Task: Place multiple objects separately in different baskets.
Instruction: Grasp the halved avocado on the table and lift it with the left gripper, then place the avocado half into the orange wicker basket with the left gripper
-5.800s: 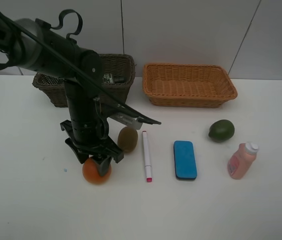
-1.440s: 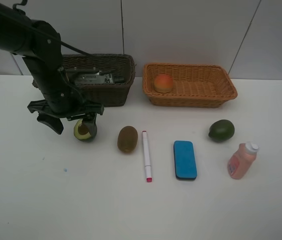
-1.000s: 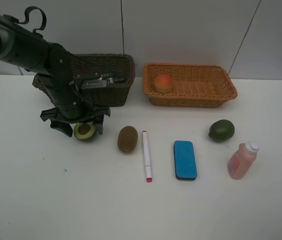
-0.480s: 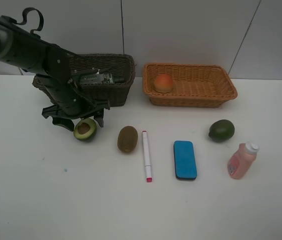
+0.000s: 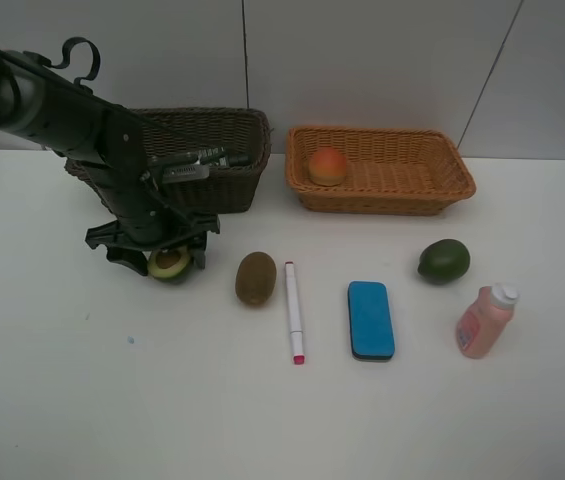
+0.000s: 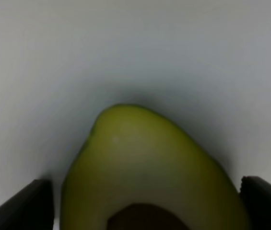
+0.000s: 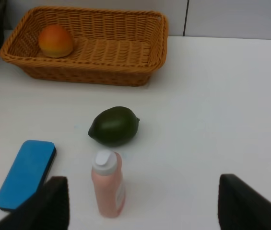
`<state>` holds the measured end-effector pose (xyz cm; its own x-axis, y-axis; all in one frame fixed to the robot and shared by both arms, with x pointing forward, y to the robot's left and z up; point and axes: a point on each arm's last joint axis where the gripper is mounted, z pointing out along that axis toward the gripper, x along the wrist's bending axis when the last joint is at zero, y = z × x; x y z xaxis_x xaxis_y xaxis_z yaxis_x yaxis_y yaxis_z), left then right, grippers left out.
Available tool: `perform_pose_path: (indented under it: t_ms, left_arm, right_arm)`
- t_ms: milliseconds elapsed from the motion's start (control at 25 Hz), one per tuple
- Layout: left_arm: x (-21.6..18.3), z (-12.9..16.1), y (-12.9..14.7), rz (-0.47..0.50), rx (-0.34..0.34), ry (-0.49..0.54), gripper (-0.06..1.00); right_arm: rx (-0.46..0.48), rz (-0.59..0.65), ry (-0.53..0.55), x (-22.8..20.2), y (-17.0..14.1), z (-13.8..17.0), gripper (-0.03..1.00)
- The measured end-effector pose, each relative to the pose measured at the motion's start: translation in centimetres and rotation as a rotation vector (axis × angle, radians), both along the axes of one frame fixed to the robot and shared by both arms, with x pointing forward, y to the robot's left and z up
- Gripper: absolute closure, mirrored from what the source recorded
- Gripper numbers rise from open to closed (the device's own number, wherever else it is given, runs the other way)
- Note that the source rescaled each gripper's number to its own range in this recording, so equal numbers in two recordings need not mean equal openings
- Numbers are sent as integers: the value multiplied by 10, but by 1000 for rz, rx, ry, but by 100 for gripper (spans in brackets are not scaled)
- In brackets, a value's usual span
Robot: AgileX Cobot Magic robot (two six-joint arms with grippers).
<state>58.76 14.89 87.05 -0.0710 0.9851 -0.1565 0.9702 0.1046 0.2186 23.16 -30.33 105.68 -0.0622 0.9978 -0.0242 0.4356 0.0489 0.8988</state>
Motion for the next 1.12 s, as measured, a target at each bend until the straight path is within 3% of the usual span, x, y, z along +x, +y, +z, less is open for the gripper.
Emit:
perform_pose_path:
  t_ms: [80,120,320,480,640,880,1000,1120]
  left_arm:
    - [-2,-1,0,-5,11,32,45]
    - [-2,0,0,-13,15,39,47]
    - [-2,6,0,-31,28,72,47]
    - [9,39,-6,-84,9,13,47]
    - [30,93,-21,-172,-68,-83,47]
    - [69,155,-55,-270,-262,-235,47]
    - [89,160,-77,-311,-310,-282,47]
    - [105,144,-109,-380,-322,-314,47]
  right_arm:
    - [0,0,0,0,0,0,22]
    - [0,0,0,0,0,0,22]
    - [1,1,0,0,0,0,22]
    - [1,1,0,0,0,0,22]
    - [1,1,0,0,0,0,22]
    - [1,1,0,0,0,0,22]
    - [1,1,0,0,0,0,22]
    - [1,1,0,0,0,0,22]
